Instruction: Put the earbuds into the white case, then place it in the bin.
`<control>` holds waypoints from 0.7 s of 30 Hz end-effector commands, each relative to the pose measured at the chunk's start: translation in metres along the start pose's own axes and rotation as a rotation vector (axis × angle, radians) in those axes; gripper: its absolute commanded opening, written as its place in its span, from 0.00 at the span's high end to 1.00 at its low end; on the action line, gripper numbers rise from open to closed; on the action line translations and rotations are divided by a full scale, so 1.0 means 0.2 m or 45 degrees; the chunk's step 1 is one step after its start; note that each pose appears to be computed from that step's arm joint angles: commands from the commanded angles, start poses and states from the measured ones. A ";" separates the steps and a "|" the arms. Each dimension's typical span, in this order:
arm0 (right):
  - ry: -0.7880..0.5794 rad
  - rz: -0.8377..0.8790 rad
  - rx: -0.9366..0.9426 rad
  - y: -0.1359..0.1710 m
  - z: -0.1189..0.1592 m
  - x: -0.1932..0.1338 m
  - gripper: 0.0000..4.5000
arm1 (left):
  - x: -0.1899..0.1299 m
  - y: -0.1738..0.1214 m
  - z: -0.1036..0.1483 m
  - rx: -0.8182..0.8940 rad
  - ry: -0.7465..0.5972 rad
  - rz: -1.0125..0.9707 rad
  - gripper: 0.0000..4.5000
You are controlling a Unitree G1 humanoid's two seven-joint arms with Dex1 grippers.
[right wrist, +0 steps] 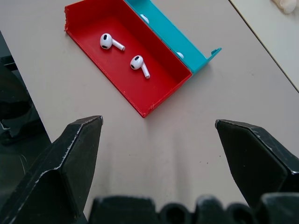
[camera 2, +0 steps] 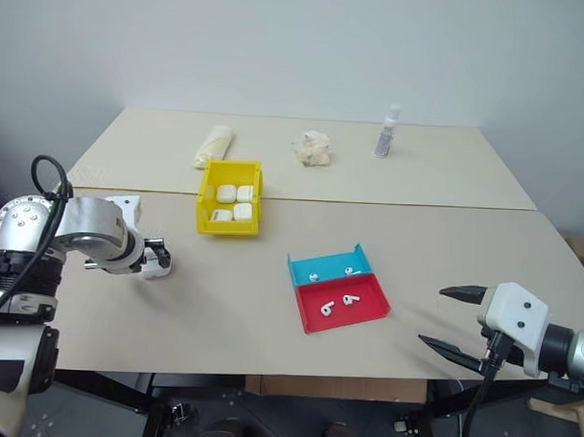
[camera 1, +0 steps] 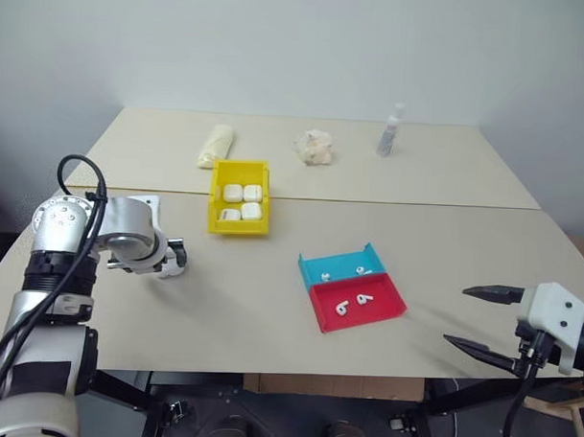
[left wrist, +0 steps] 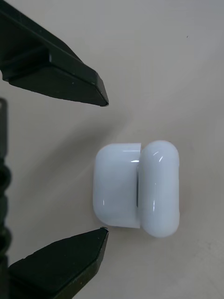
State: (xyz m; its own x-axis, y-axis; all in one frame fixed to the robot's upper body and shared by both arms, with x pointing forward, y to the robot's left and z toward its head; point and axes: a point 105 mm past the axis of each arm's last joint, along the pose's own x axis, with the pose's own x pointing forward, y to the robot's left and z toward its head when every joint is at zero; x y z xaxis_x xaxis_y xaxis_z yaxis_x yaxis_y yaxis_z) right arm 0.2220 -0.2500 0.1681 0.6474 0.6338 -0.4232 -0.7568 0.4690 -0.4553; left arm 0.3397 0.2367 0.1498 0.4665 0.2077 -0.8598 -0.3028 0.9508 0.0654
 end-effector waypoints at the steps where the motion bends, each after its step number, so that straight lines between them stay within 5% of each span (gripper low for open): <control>1: -0.022 -0.044 -0.050 -0.03 0.06 -0.03 0.01 | -0.03 0.00 0.03 -0.063 -0.024 0.004 0.00; 21: -0.018 -0.067 -0.044 -0.03 0.05 -0.02 0.01 | -0.01 0.03 0.02 -0.129 -0.018 0.059 0.00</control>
State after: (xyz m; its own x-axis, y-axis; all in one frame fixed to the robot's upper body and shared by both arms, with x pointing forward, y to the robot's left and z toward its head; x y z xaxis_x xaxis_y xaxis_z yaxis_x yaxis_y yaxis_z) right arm 0.2228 -0.2492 0.1688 0.6597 0.6240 -0.4189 -0.7472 0.4843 -0.4552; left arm 0.3400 0.2386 0.1449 0.4441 0.2316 -0.8655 -0.3890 0.9201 0.0467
